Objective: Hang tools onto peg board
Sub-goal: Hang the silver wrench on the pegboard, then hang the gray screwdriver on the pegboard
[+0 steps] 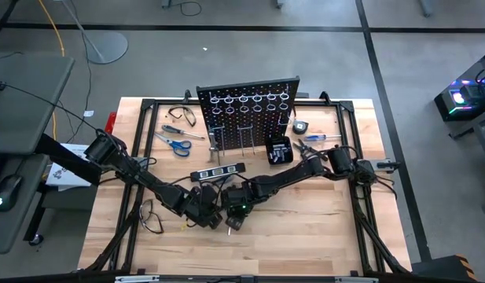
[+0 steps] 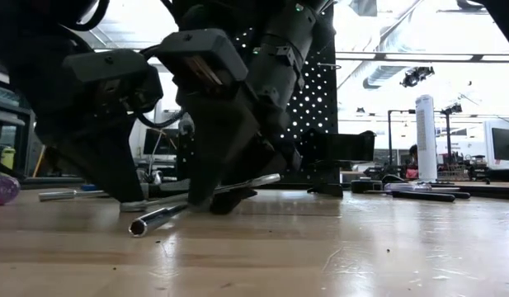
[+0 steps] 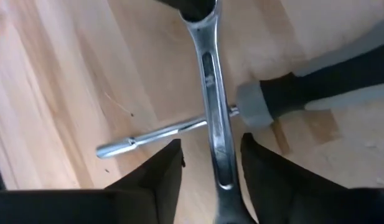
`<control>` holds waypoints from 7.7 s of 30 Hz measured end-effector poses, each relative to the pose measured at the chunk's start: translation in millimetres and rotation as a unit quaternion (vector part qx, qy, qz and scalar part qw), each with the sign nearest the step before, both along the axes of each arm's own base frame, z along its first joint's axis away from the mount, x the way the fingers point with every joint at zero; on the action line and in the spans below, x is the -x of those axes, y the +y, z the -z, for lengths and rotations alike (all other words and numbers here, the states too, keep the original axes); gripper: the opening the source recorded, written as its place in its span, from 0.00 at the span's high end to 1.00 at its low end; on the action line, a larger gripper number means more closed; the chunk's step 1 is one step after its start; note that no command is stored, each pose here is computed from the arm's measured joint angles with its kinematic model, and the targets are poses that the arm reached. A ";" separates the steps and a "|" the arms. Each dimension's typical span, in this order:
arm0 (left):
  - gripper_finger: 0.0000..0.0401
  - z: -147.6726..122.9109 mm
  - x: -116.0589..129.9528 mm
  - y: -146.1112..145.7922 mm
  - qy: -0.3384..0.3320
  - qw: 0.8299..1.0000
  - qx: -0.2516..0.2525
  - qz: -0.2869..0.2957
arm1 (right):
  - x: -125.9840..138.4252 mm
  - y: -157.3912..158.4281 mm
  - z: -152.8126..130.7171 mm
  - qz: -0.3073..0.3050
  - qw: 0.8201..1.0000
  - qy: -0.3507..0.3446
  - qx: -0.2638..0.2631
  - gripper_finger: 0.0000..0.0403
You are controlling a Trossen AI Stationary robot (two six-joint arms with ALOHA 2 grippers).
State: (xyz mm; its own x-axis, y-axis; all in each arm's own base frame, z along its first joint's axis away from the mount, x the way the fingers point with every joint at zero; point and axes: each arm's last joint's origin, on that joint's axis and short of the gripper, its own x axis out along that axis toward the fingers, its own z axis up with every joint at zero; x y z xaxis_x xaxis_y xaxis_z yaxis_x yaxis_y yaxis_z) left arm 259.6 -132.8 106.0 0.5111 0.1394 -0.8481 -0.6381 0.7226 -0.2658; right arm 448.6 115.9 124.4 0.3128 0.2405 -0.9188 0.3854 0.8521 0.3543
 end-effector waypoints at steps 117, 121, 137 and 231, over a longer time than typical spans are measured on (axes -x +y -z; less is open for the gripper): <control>1.00 -111.6 98.6 -23.2 0.023 0.997 0.061 0.044 | 145.8 54.3 -162.7 0.043 0.967 0.077 0.238 0.44; 1.00 -96.0 87.0 -45.4 0.011 0.994 0.091 0.059 | 165.1 75.5 -162.1 0.077 0.966 0.097 0.228 0.45; 1.00 -70.9 67.0 -75.7 -0.012 0.985 0.151 0.082 | 228.7 153.7 -58.8 0.214 0.956 0.201 -0.008 0.63; 1.00 -119.9 36.8 124.0 -0.277 0.957 -0.051 0.070 | 193.1 102.1 -54.4 0.172 0.969 0.157 0.086 0.63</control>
